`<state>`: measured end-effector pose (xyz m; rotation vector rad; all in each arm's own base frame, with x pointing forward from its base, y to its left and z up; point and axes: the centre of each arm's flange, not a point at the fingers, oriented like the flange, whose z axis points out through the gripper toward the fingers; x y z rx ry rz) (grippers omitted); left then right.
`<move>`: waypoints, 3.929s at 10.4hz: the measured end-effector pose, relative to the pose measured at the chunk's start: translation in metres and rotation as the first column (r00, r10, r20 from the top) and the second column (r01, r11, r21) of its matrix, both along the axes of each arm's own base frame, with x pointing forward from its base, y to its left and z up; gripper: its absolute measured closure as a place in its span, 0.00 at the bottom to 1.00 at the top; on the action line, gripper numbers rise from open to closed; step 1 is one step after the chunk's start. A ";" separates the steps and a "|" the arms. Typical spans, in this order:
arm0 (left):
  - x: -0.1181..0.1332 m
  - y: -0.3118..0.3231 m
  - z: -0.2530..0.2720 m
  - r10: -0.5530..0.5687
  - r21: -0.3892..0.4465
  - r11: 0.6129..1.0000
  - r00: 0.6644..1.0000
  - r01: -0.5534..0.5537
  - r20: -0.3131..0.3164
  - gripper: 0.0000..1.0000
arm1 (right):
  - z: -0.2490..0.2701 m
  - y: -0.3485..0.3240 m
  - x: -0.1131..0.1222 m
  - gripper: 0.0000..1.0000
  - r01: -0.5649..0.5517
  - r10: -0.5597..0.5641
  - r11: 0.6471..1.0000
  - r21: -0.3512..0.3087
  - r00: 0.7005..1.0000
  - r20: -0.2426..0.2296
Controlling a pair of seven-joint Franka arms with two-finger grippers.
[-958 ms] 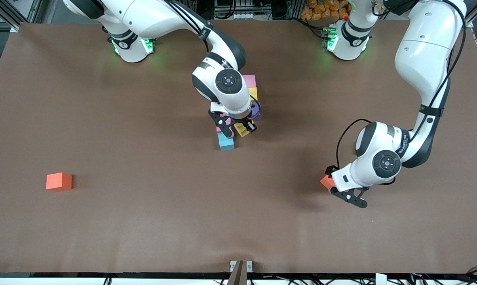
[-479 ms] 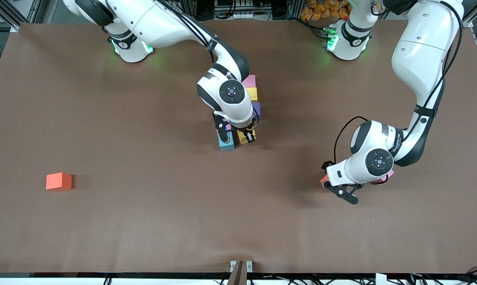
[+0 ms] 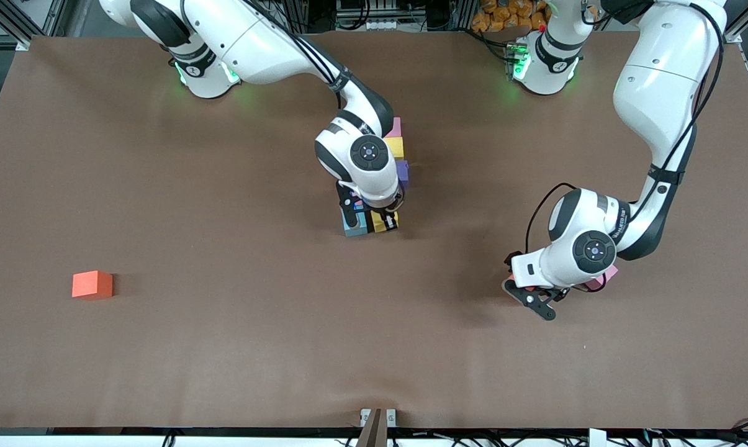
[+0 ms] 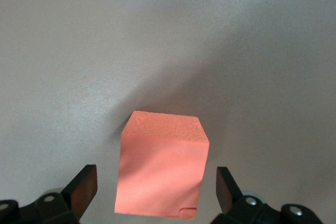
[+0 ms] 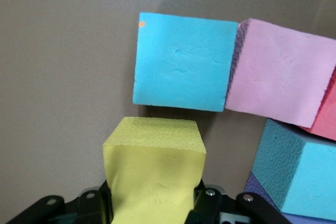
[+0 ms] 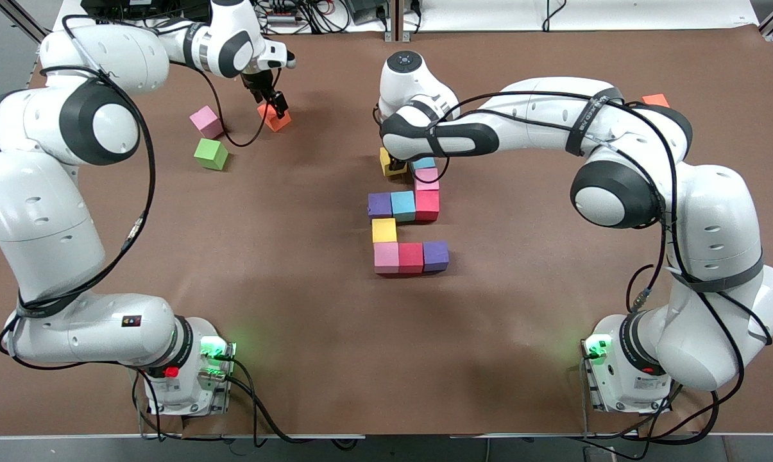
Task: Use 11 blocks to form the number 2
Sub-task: 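Grasp the orange cube with the left gripper while the right gripper lowers yellow, then lift the orange cube with the left gripper while the right gripper releases yellow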
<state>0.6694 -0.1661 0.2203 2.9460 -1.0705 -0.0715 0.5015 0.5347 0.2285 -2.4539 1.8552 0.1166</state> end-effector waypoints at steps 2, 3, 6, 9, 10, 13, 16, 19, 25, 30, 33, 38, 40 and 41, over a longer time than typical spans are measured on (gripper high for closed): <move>-0.004 -0.001 -0.007 -0.016 0.003 1.000 1.000 0.016 0.005 0.00 | -0.002 -0.003 0.004 0.47 0.006 -0.006 1.000 -0.002 1.000 0.005; -0.006 0.001 -0.012 -0.030 0.017 0.999 1.000 0.030 0.007 0.00 | -0.004 -0.004 0.005 0.47 0.010 -0.010 1.000 0.002 1.000 0.011; -0.005 0.011 -0.020 -0.024 0.021 1.000 1.000 0.024 0.009 0.30 | -0.013 -0.006 0.006 0.47 0.012 -0.012 1.000 0.001 1.000 0.011; -0.005 0.010 -0.020 -0.024 0.019 1.000 1.000 0.024 0.012 0.41 | -0.022 -0.012 0.004 0.47 0.009 -0.009 1.000 -0.019 1.000 0.004; -0.005 0.010 -0.020 -0.024 0.018 1.000 1.000 0.024 0.013 0.41 | -0.025 -0.014 0.004 0.47 0.010 -0.010 1.000 -0.023 1.000 0.002; -0.009 -0.012 -0.015 0.003 -0.008 1.000 1.000 -0.003 0.015 0.41 | -0.025 -0.014 0.004 0.47 0.009 -0.009 1.000 -0.023 1.000 0.003; -0.020 -0.049 -0.007 -0.039 -0.048 0.998 0.999 0.039 0.013 0.44 | -0.025 -0.014 0.004 0.47 0.009 -0.009 1.000 -0.023 1.000 0.003; -0.039 -0.081 0.000 -0.107 -0.061 0.992 0.994 0.107 0.009 0.44 | -0.025 -0.014 0.004 0.47 0.009 -0.009 1.000 -0.023 1.000 0.002; -0.068 -0.100 0.014 -0.220 -0.033 0.975 0.975 0.221 0.012 0.44 | -0.025 -0.014 0.003 0.47 0.007 -0.007 1.000 -0.024 1.000 0.001; -0.079 -0.098 0.022 -0.261 -0.017 0.965 0.965 0.261 0.011 0.44 | -0.025 -0.013 0.001 0.47 0.003 -0.003 1.000 -0.026 1.000 0.000; -0.081 -0.100 0.021 -0.266 -0.019 0.964 0.964 0.266 0.007 0.44 | -0.025 -0.013 0.000 0.47 0.001 -0.001 1.000 -0.027 1.000 0.000; -0.088 -0.107 0.019 -0.286 -0.024 0.958 0.958 0.286 0.000 0.44 | -0.030 -0.012 -0.006 0.09 -0.008 0.007 0.999 -0.038 1.000 -0.012; -0.090 -0.109 0.018 -0.297 -0.019 0.955 0.955 0.297 0.001 0.44 | -0.032 -0.012 -0.007 0.00 -0.009 0.008 0.999 -0.041 1.000 -0.015; -0.091 -0.110 0.018 -0.300 -0.019 0.954 0.954 0.299 0.001 0.44 | -0.031 -0.012 -0.006 0.00 -0.008 0.008 0.999 -0.039 1.000 -0.013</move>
